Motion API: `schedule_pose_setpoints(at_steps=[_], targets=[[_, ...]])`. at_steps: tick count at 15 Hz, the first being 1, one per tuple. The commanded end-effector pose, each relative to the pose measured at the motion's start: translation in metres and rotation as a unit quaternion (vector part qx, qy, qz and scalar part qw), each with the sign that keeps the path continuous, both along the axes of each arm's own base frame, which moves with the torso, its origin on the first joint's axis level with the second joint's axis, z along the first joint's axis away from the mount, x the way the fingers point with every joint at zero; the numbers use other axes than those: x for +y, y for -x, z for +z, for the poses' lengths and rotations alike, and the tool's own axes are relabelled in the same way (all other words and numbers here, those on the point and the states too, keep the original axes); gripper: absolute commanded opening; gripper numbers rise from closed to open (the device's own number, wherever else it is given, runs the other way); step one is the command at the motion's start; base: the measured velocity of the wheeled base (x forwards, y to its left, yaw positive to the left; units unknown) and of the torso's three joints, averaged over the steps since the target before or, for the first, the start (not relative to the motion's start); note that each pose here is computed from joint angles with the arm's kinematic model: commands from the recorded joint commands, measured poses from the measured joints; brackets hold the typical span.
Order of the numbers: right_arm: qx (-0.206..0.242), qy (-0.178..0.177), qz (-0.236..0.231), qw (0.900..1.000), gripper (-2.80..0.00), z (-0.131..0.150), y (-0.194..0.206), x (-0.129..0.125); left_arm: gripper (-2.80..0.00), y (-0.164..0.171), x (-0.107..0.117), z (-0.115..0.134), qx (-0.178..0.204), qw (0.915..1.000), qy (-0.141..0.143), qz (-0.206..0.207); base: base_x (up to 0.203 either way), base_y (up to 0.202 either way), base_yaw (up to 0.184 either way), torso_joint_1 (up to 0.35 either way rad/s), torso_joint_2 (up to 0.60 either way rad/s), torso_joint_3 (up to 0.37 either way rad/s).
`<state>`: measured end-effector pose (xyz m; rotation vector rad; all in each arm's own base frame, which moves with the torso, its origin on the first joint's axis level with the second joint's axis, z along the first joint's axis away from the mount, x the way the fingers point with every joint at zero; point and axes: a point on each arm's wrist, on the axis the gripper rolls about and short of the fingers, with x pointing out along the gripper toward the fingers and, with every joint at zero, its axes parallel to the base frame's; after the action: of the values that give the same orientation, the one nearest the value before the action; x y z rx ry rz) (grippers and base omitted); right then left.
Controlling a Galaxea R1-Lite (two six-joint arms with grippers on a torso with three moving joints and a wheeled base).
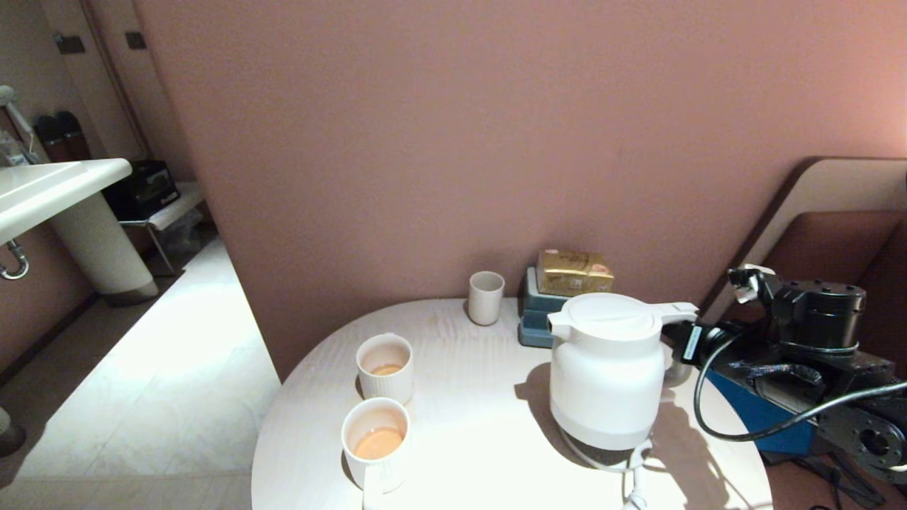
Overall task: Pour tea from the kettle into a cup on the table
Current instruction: Put down the kettle on the table
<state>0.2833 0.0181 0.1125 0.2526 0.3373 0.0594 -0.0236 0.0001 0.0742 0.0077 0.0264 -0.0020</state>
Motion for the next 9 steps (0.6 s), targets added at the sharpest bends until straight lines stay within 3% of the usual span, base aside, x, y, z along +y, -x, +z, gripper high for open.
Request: schedule_pose_setpoints(at_steps=[1, 9], targets=[[0.005, 0.003, -0.008, 1.0, -2.8, -0.007, -0.003, -0.006, -2.8, 0.0, 0.0, 0.0, 0.001, 1.0, 0.0, 0.0, 0.0, 0.0, 0.0, 0.0, 0.0, 0.0], [-0.004, 0.021, -0.018, 1.0, -2.8, -0.043, -0.01, -0.016, -2.8, 0.0, 0.0, 0.0, 0.001, 1.0, 0.0, 0.0, 0.0, 0.0, 0.0, 0.0, 0.0, 0.0]])
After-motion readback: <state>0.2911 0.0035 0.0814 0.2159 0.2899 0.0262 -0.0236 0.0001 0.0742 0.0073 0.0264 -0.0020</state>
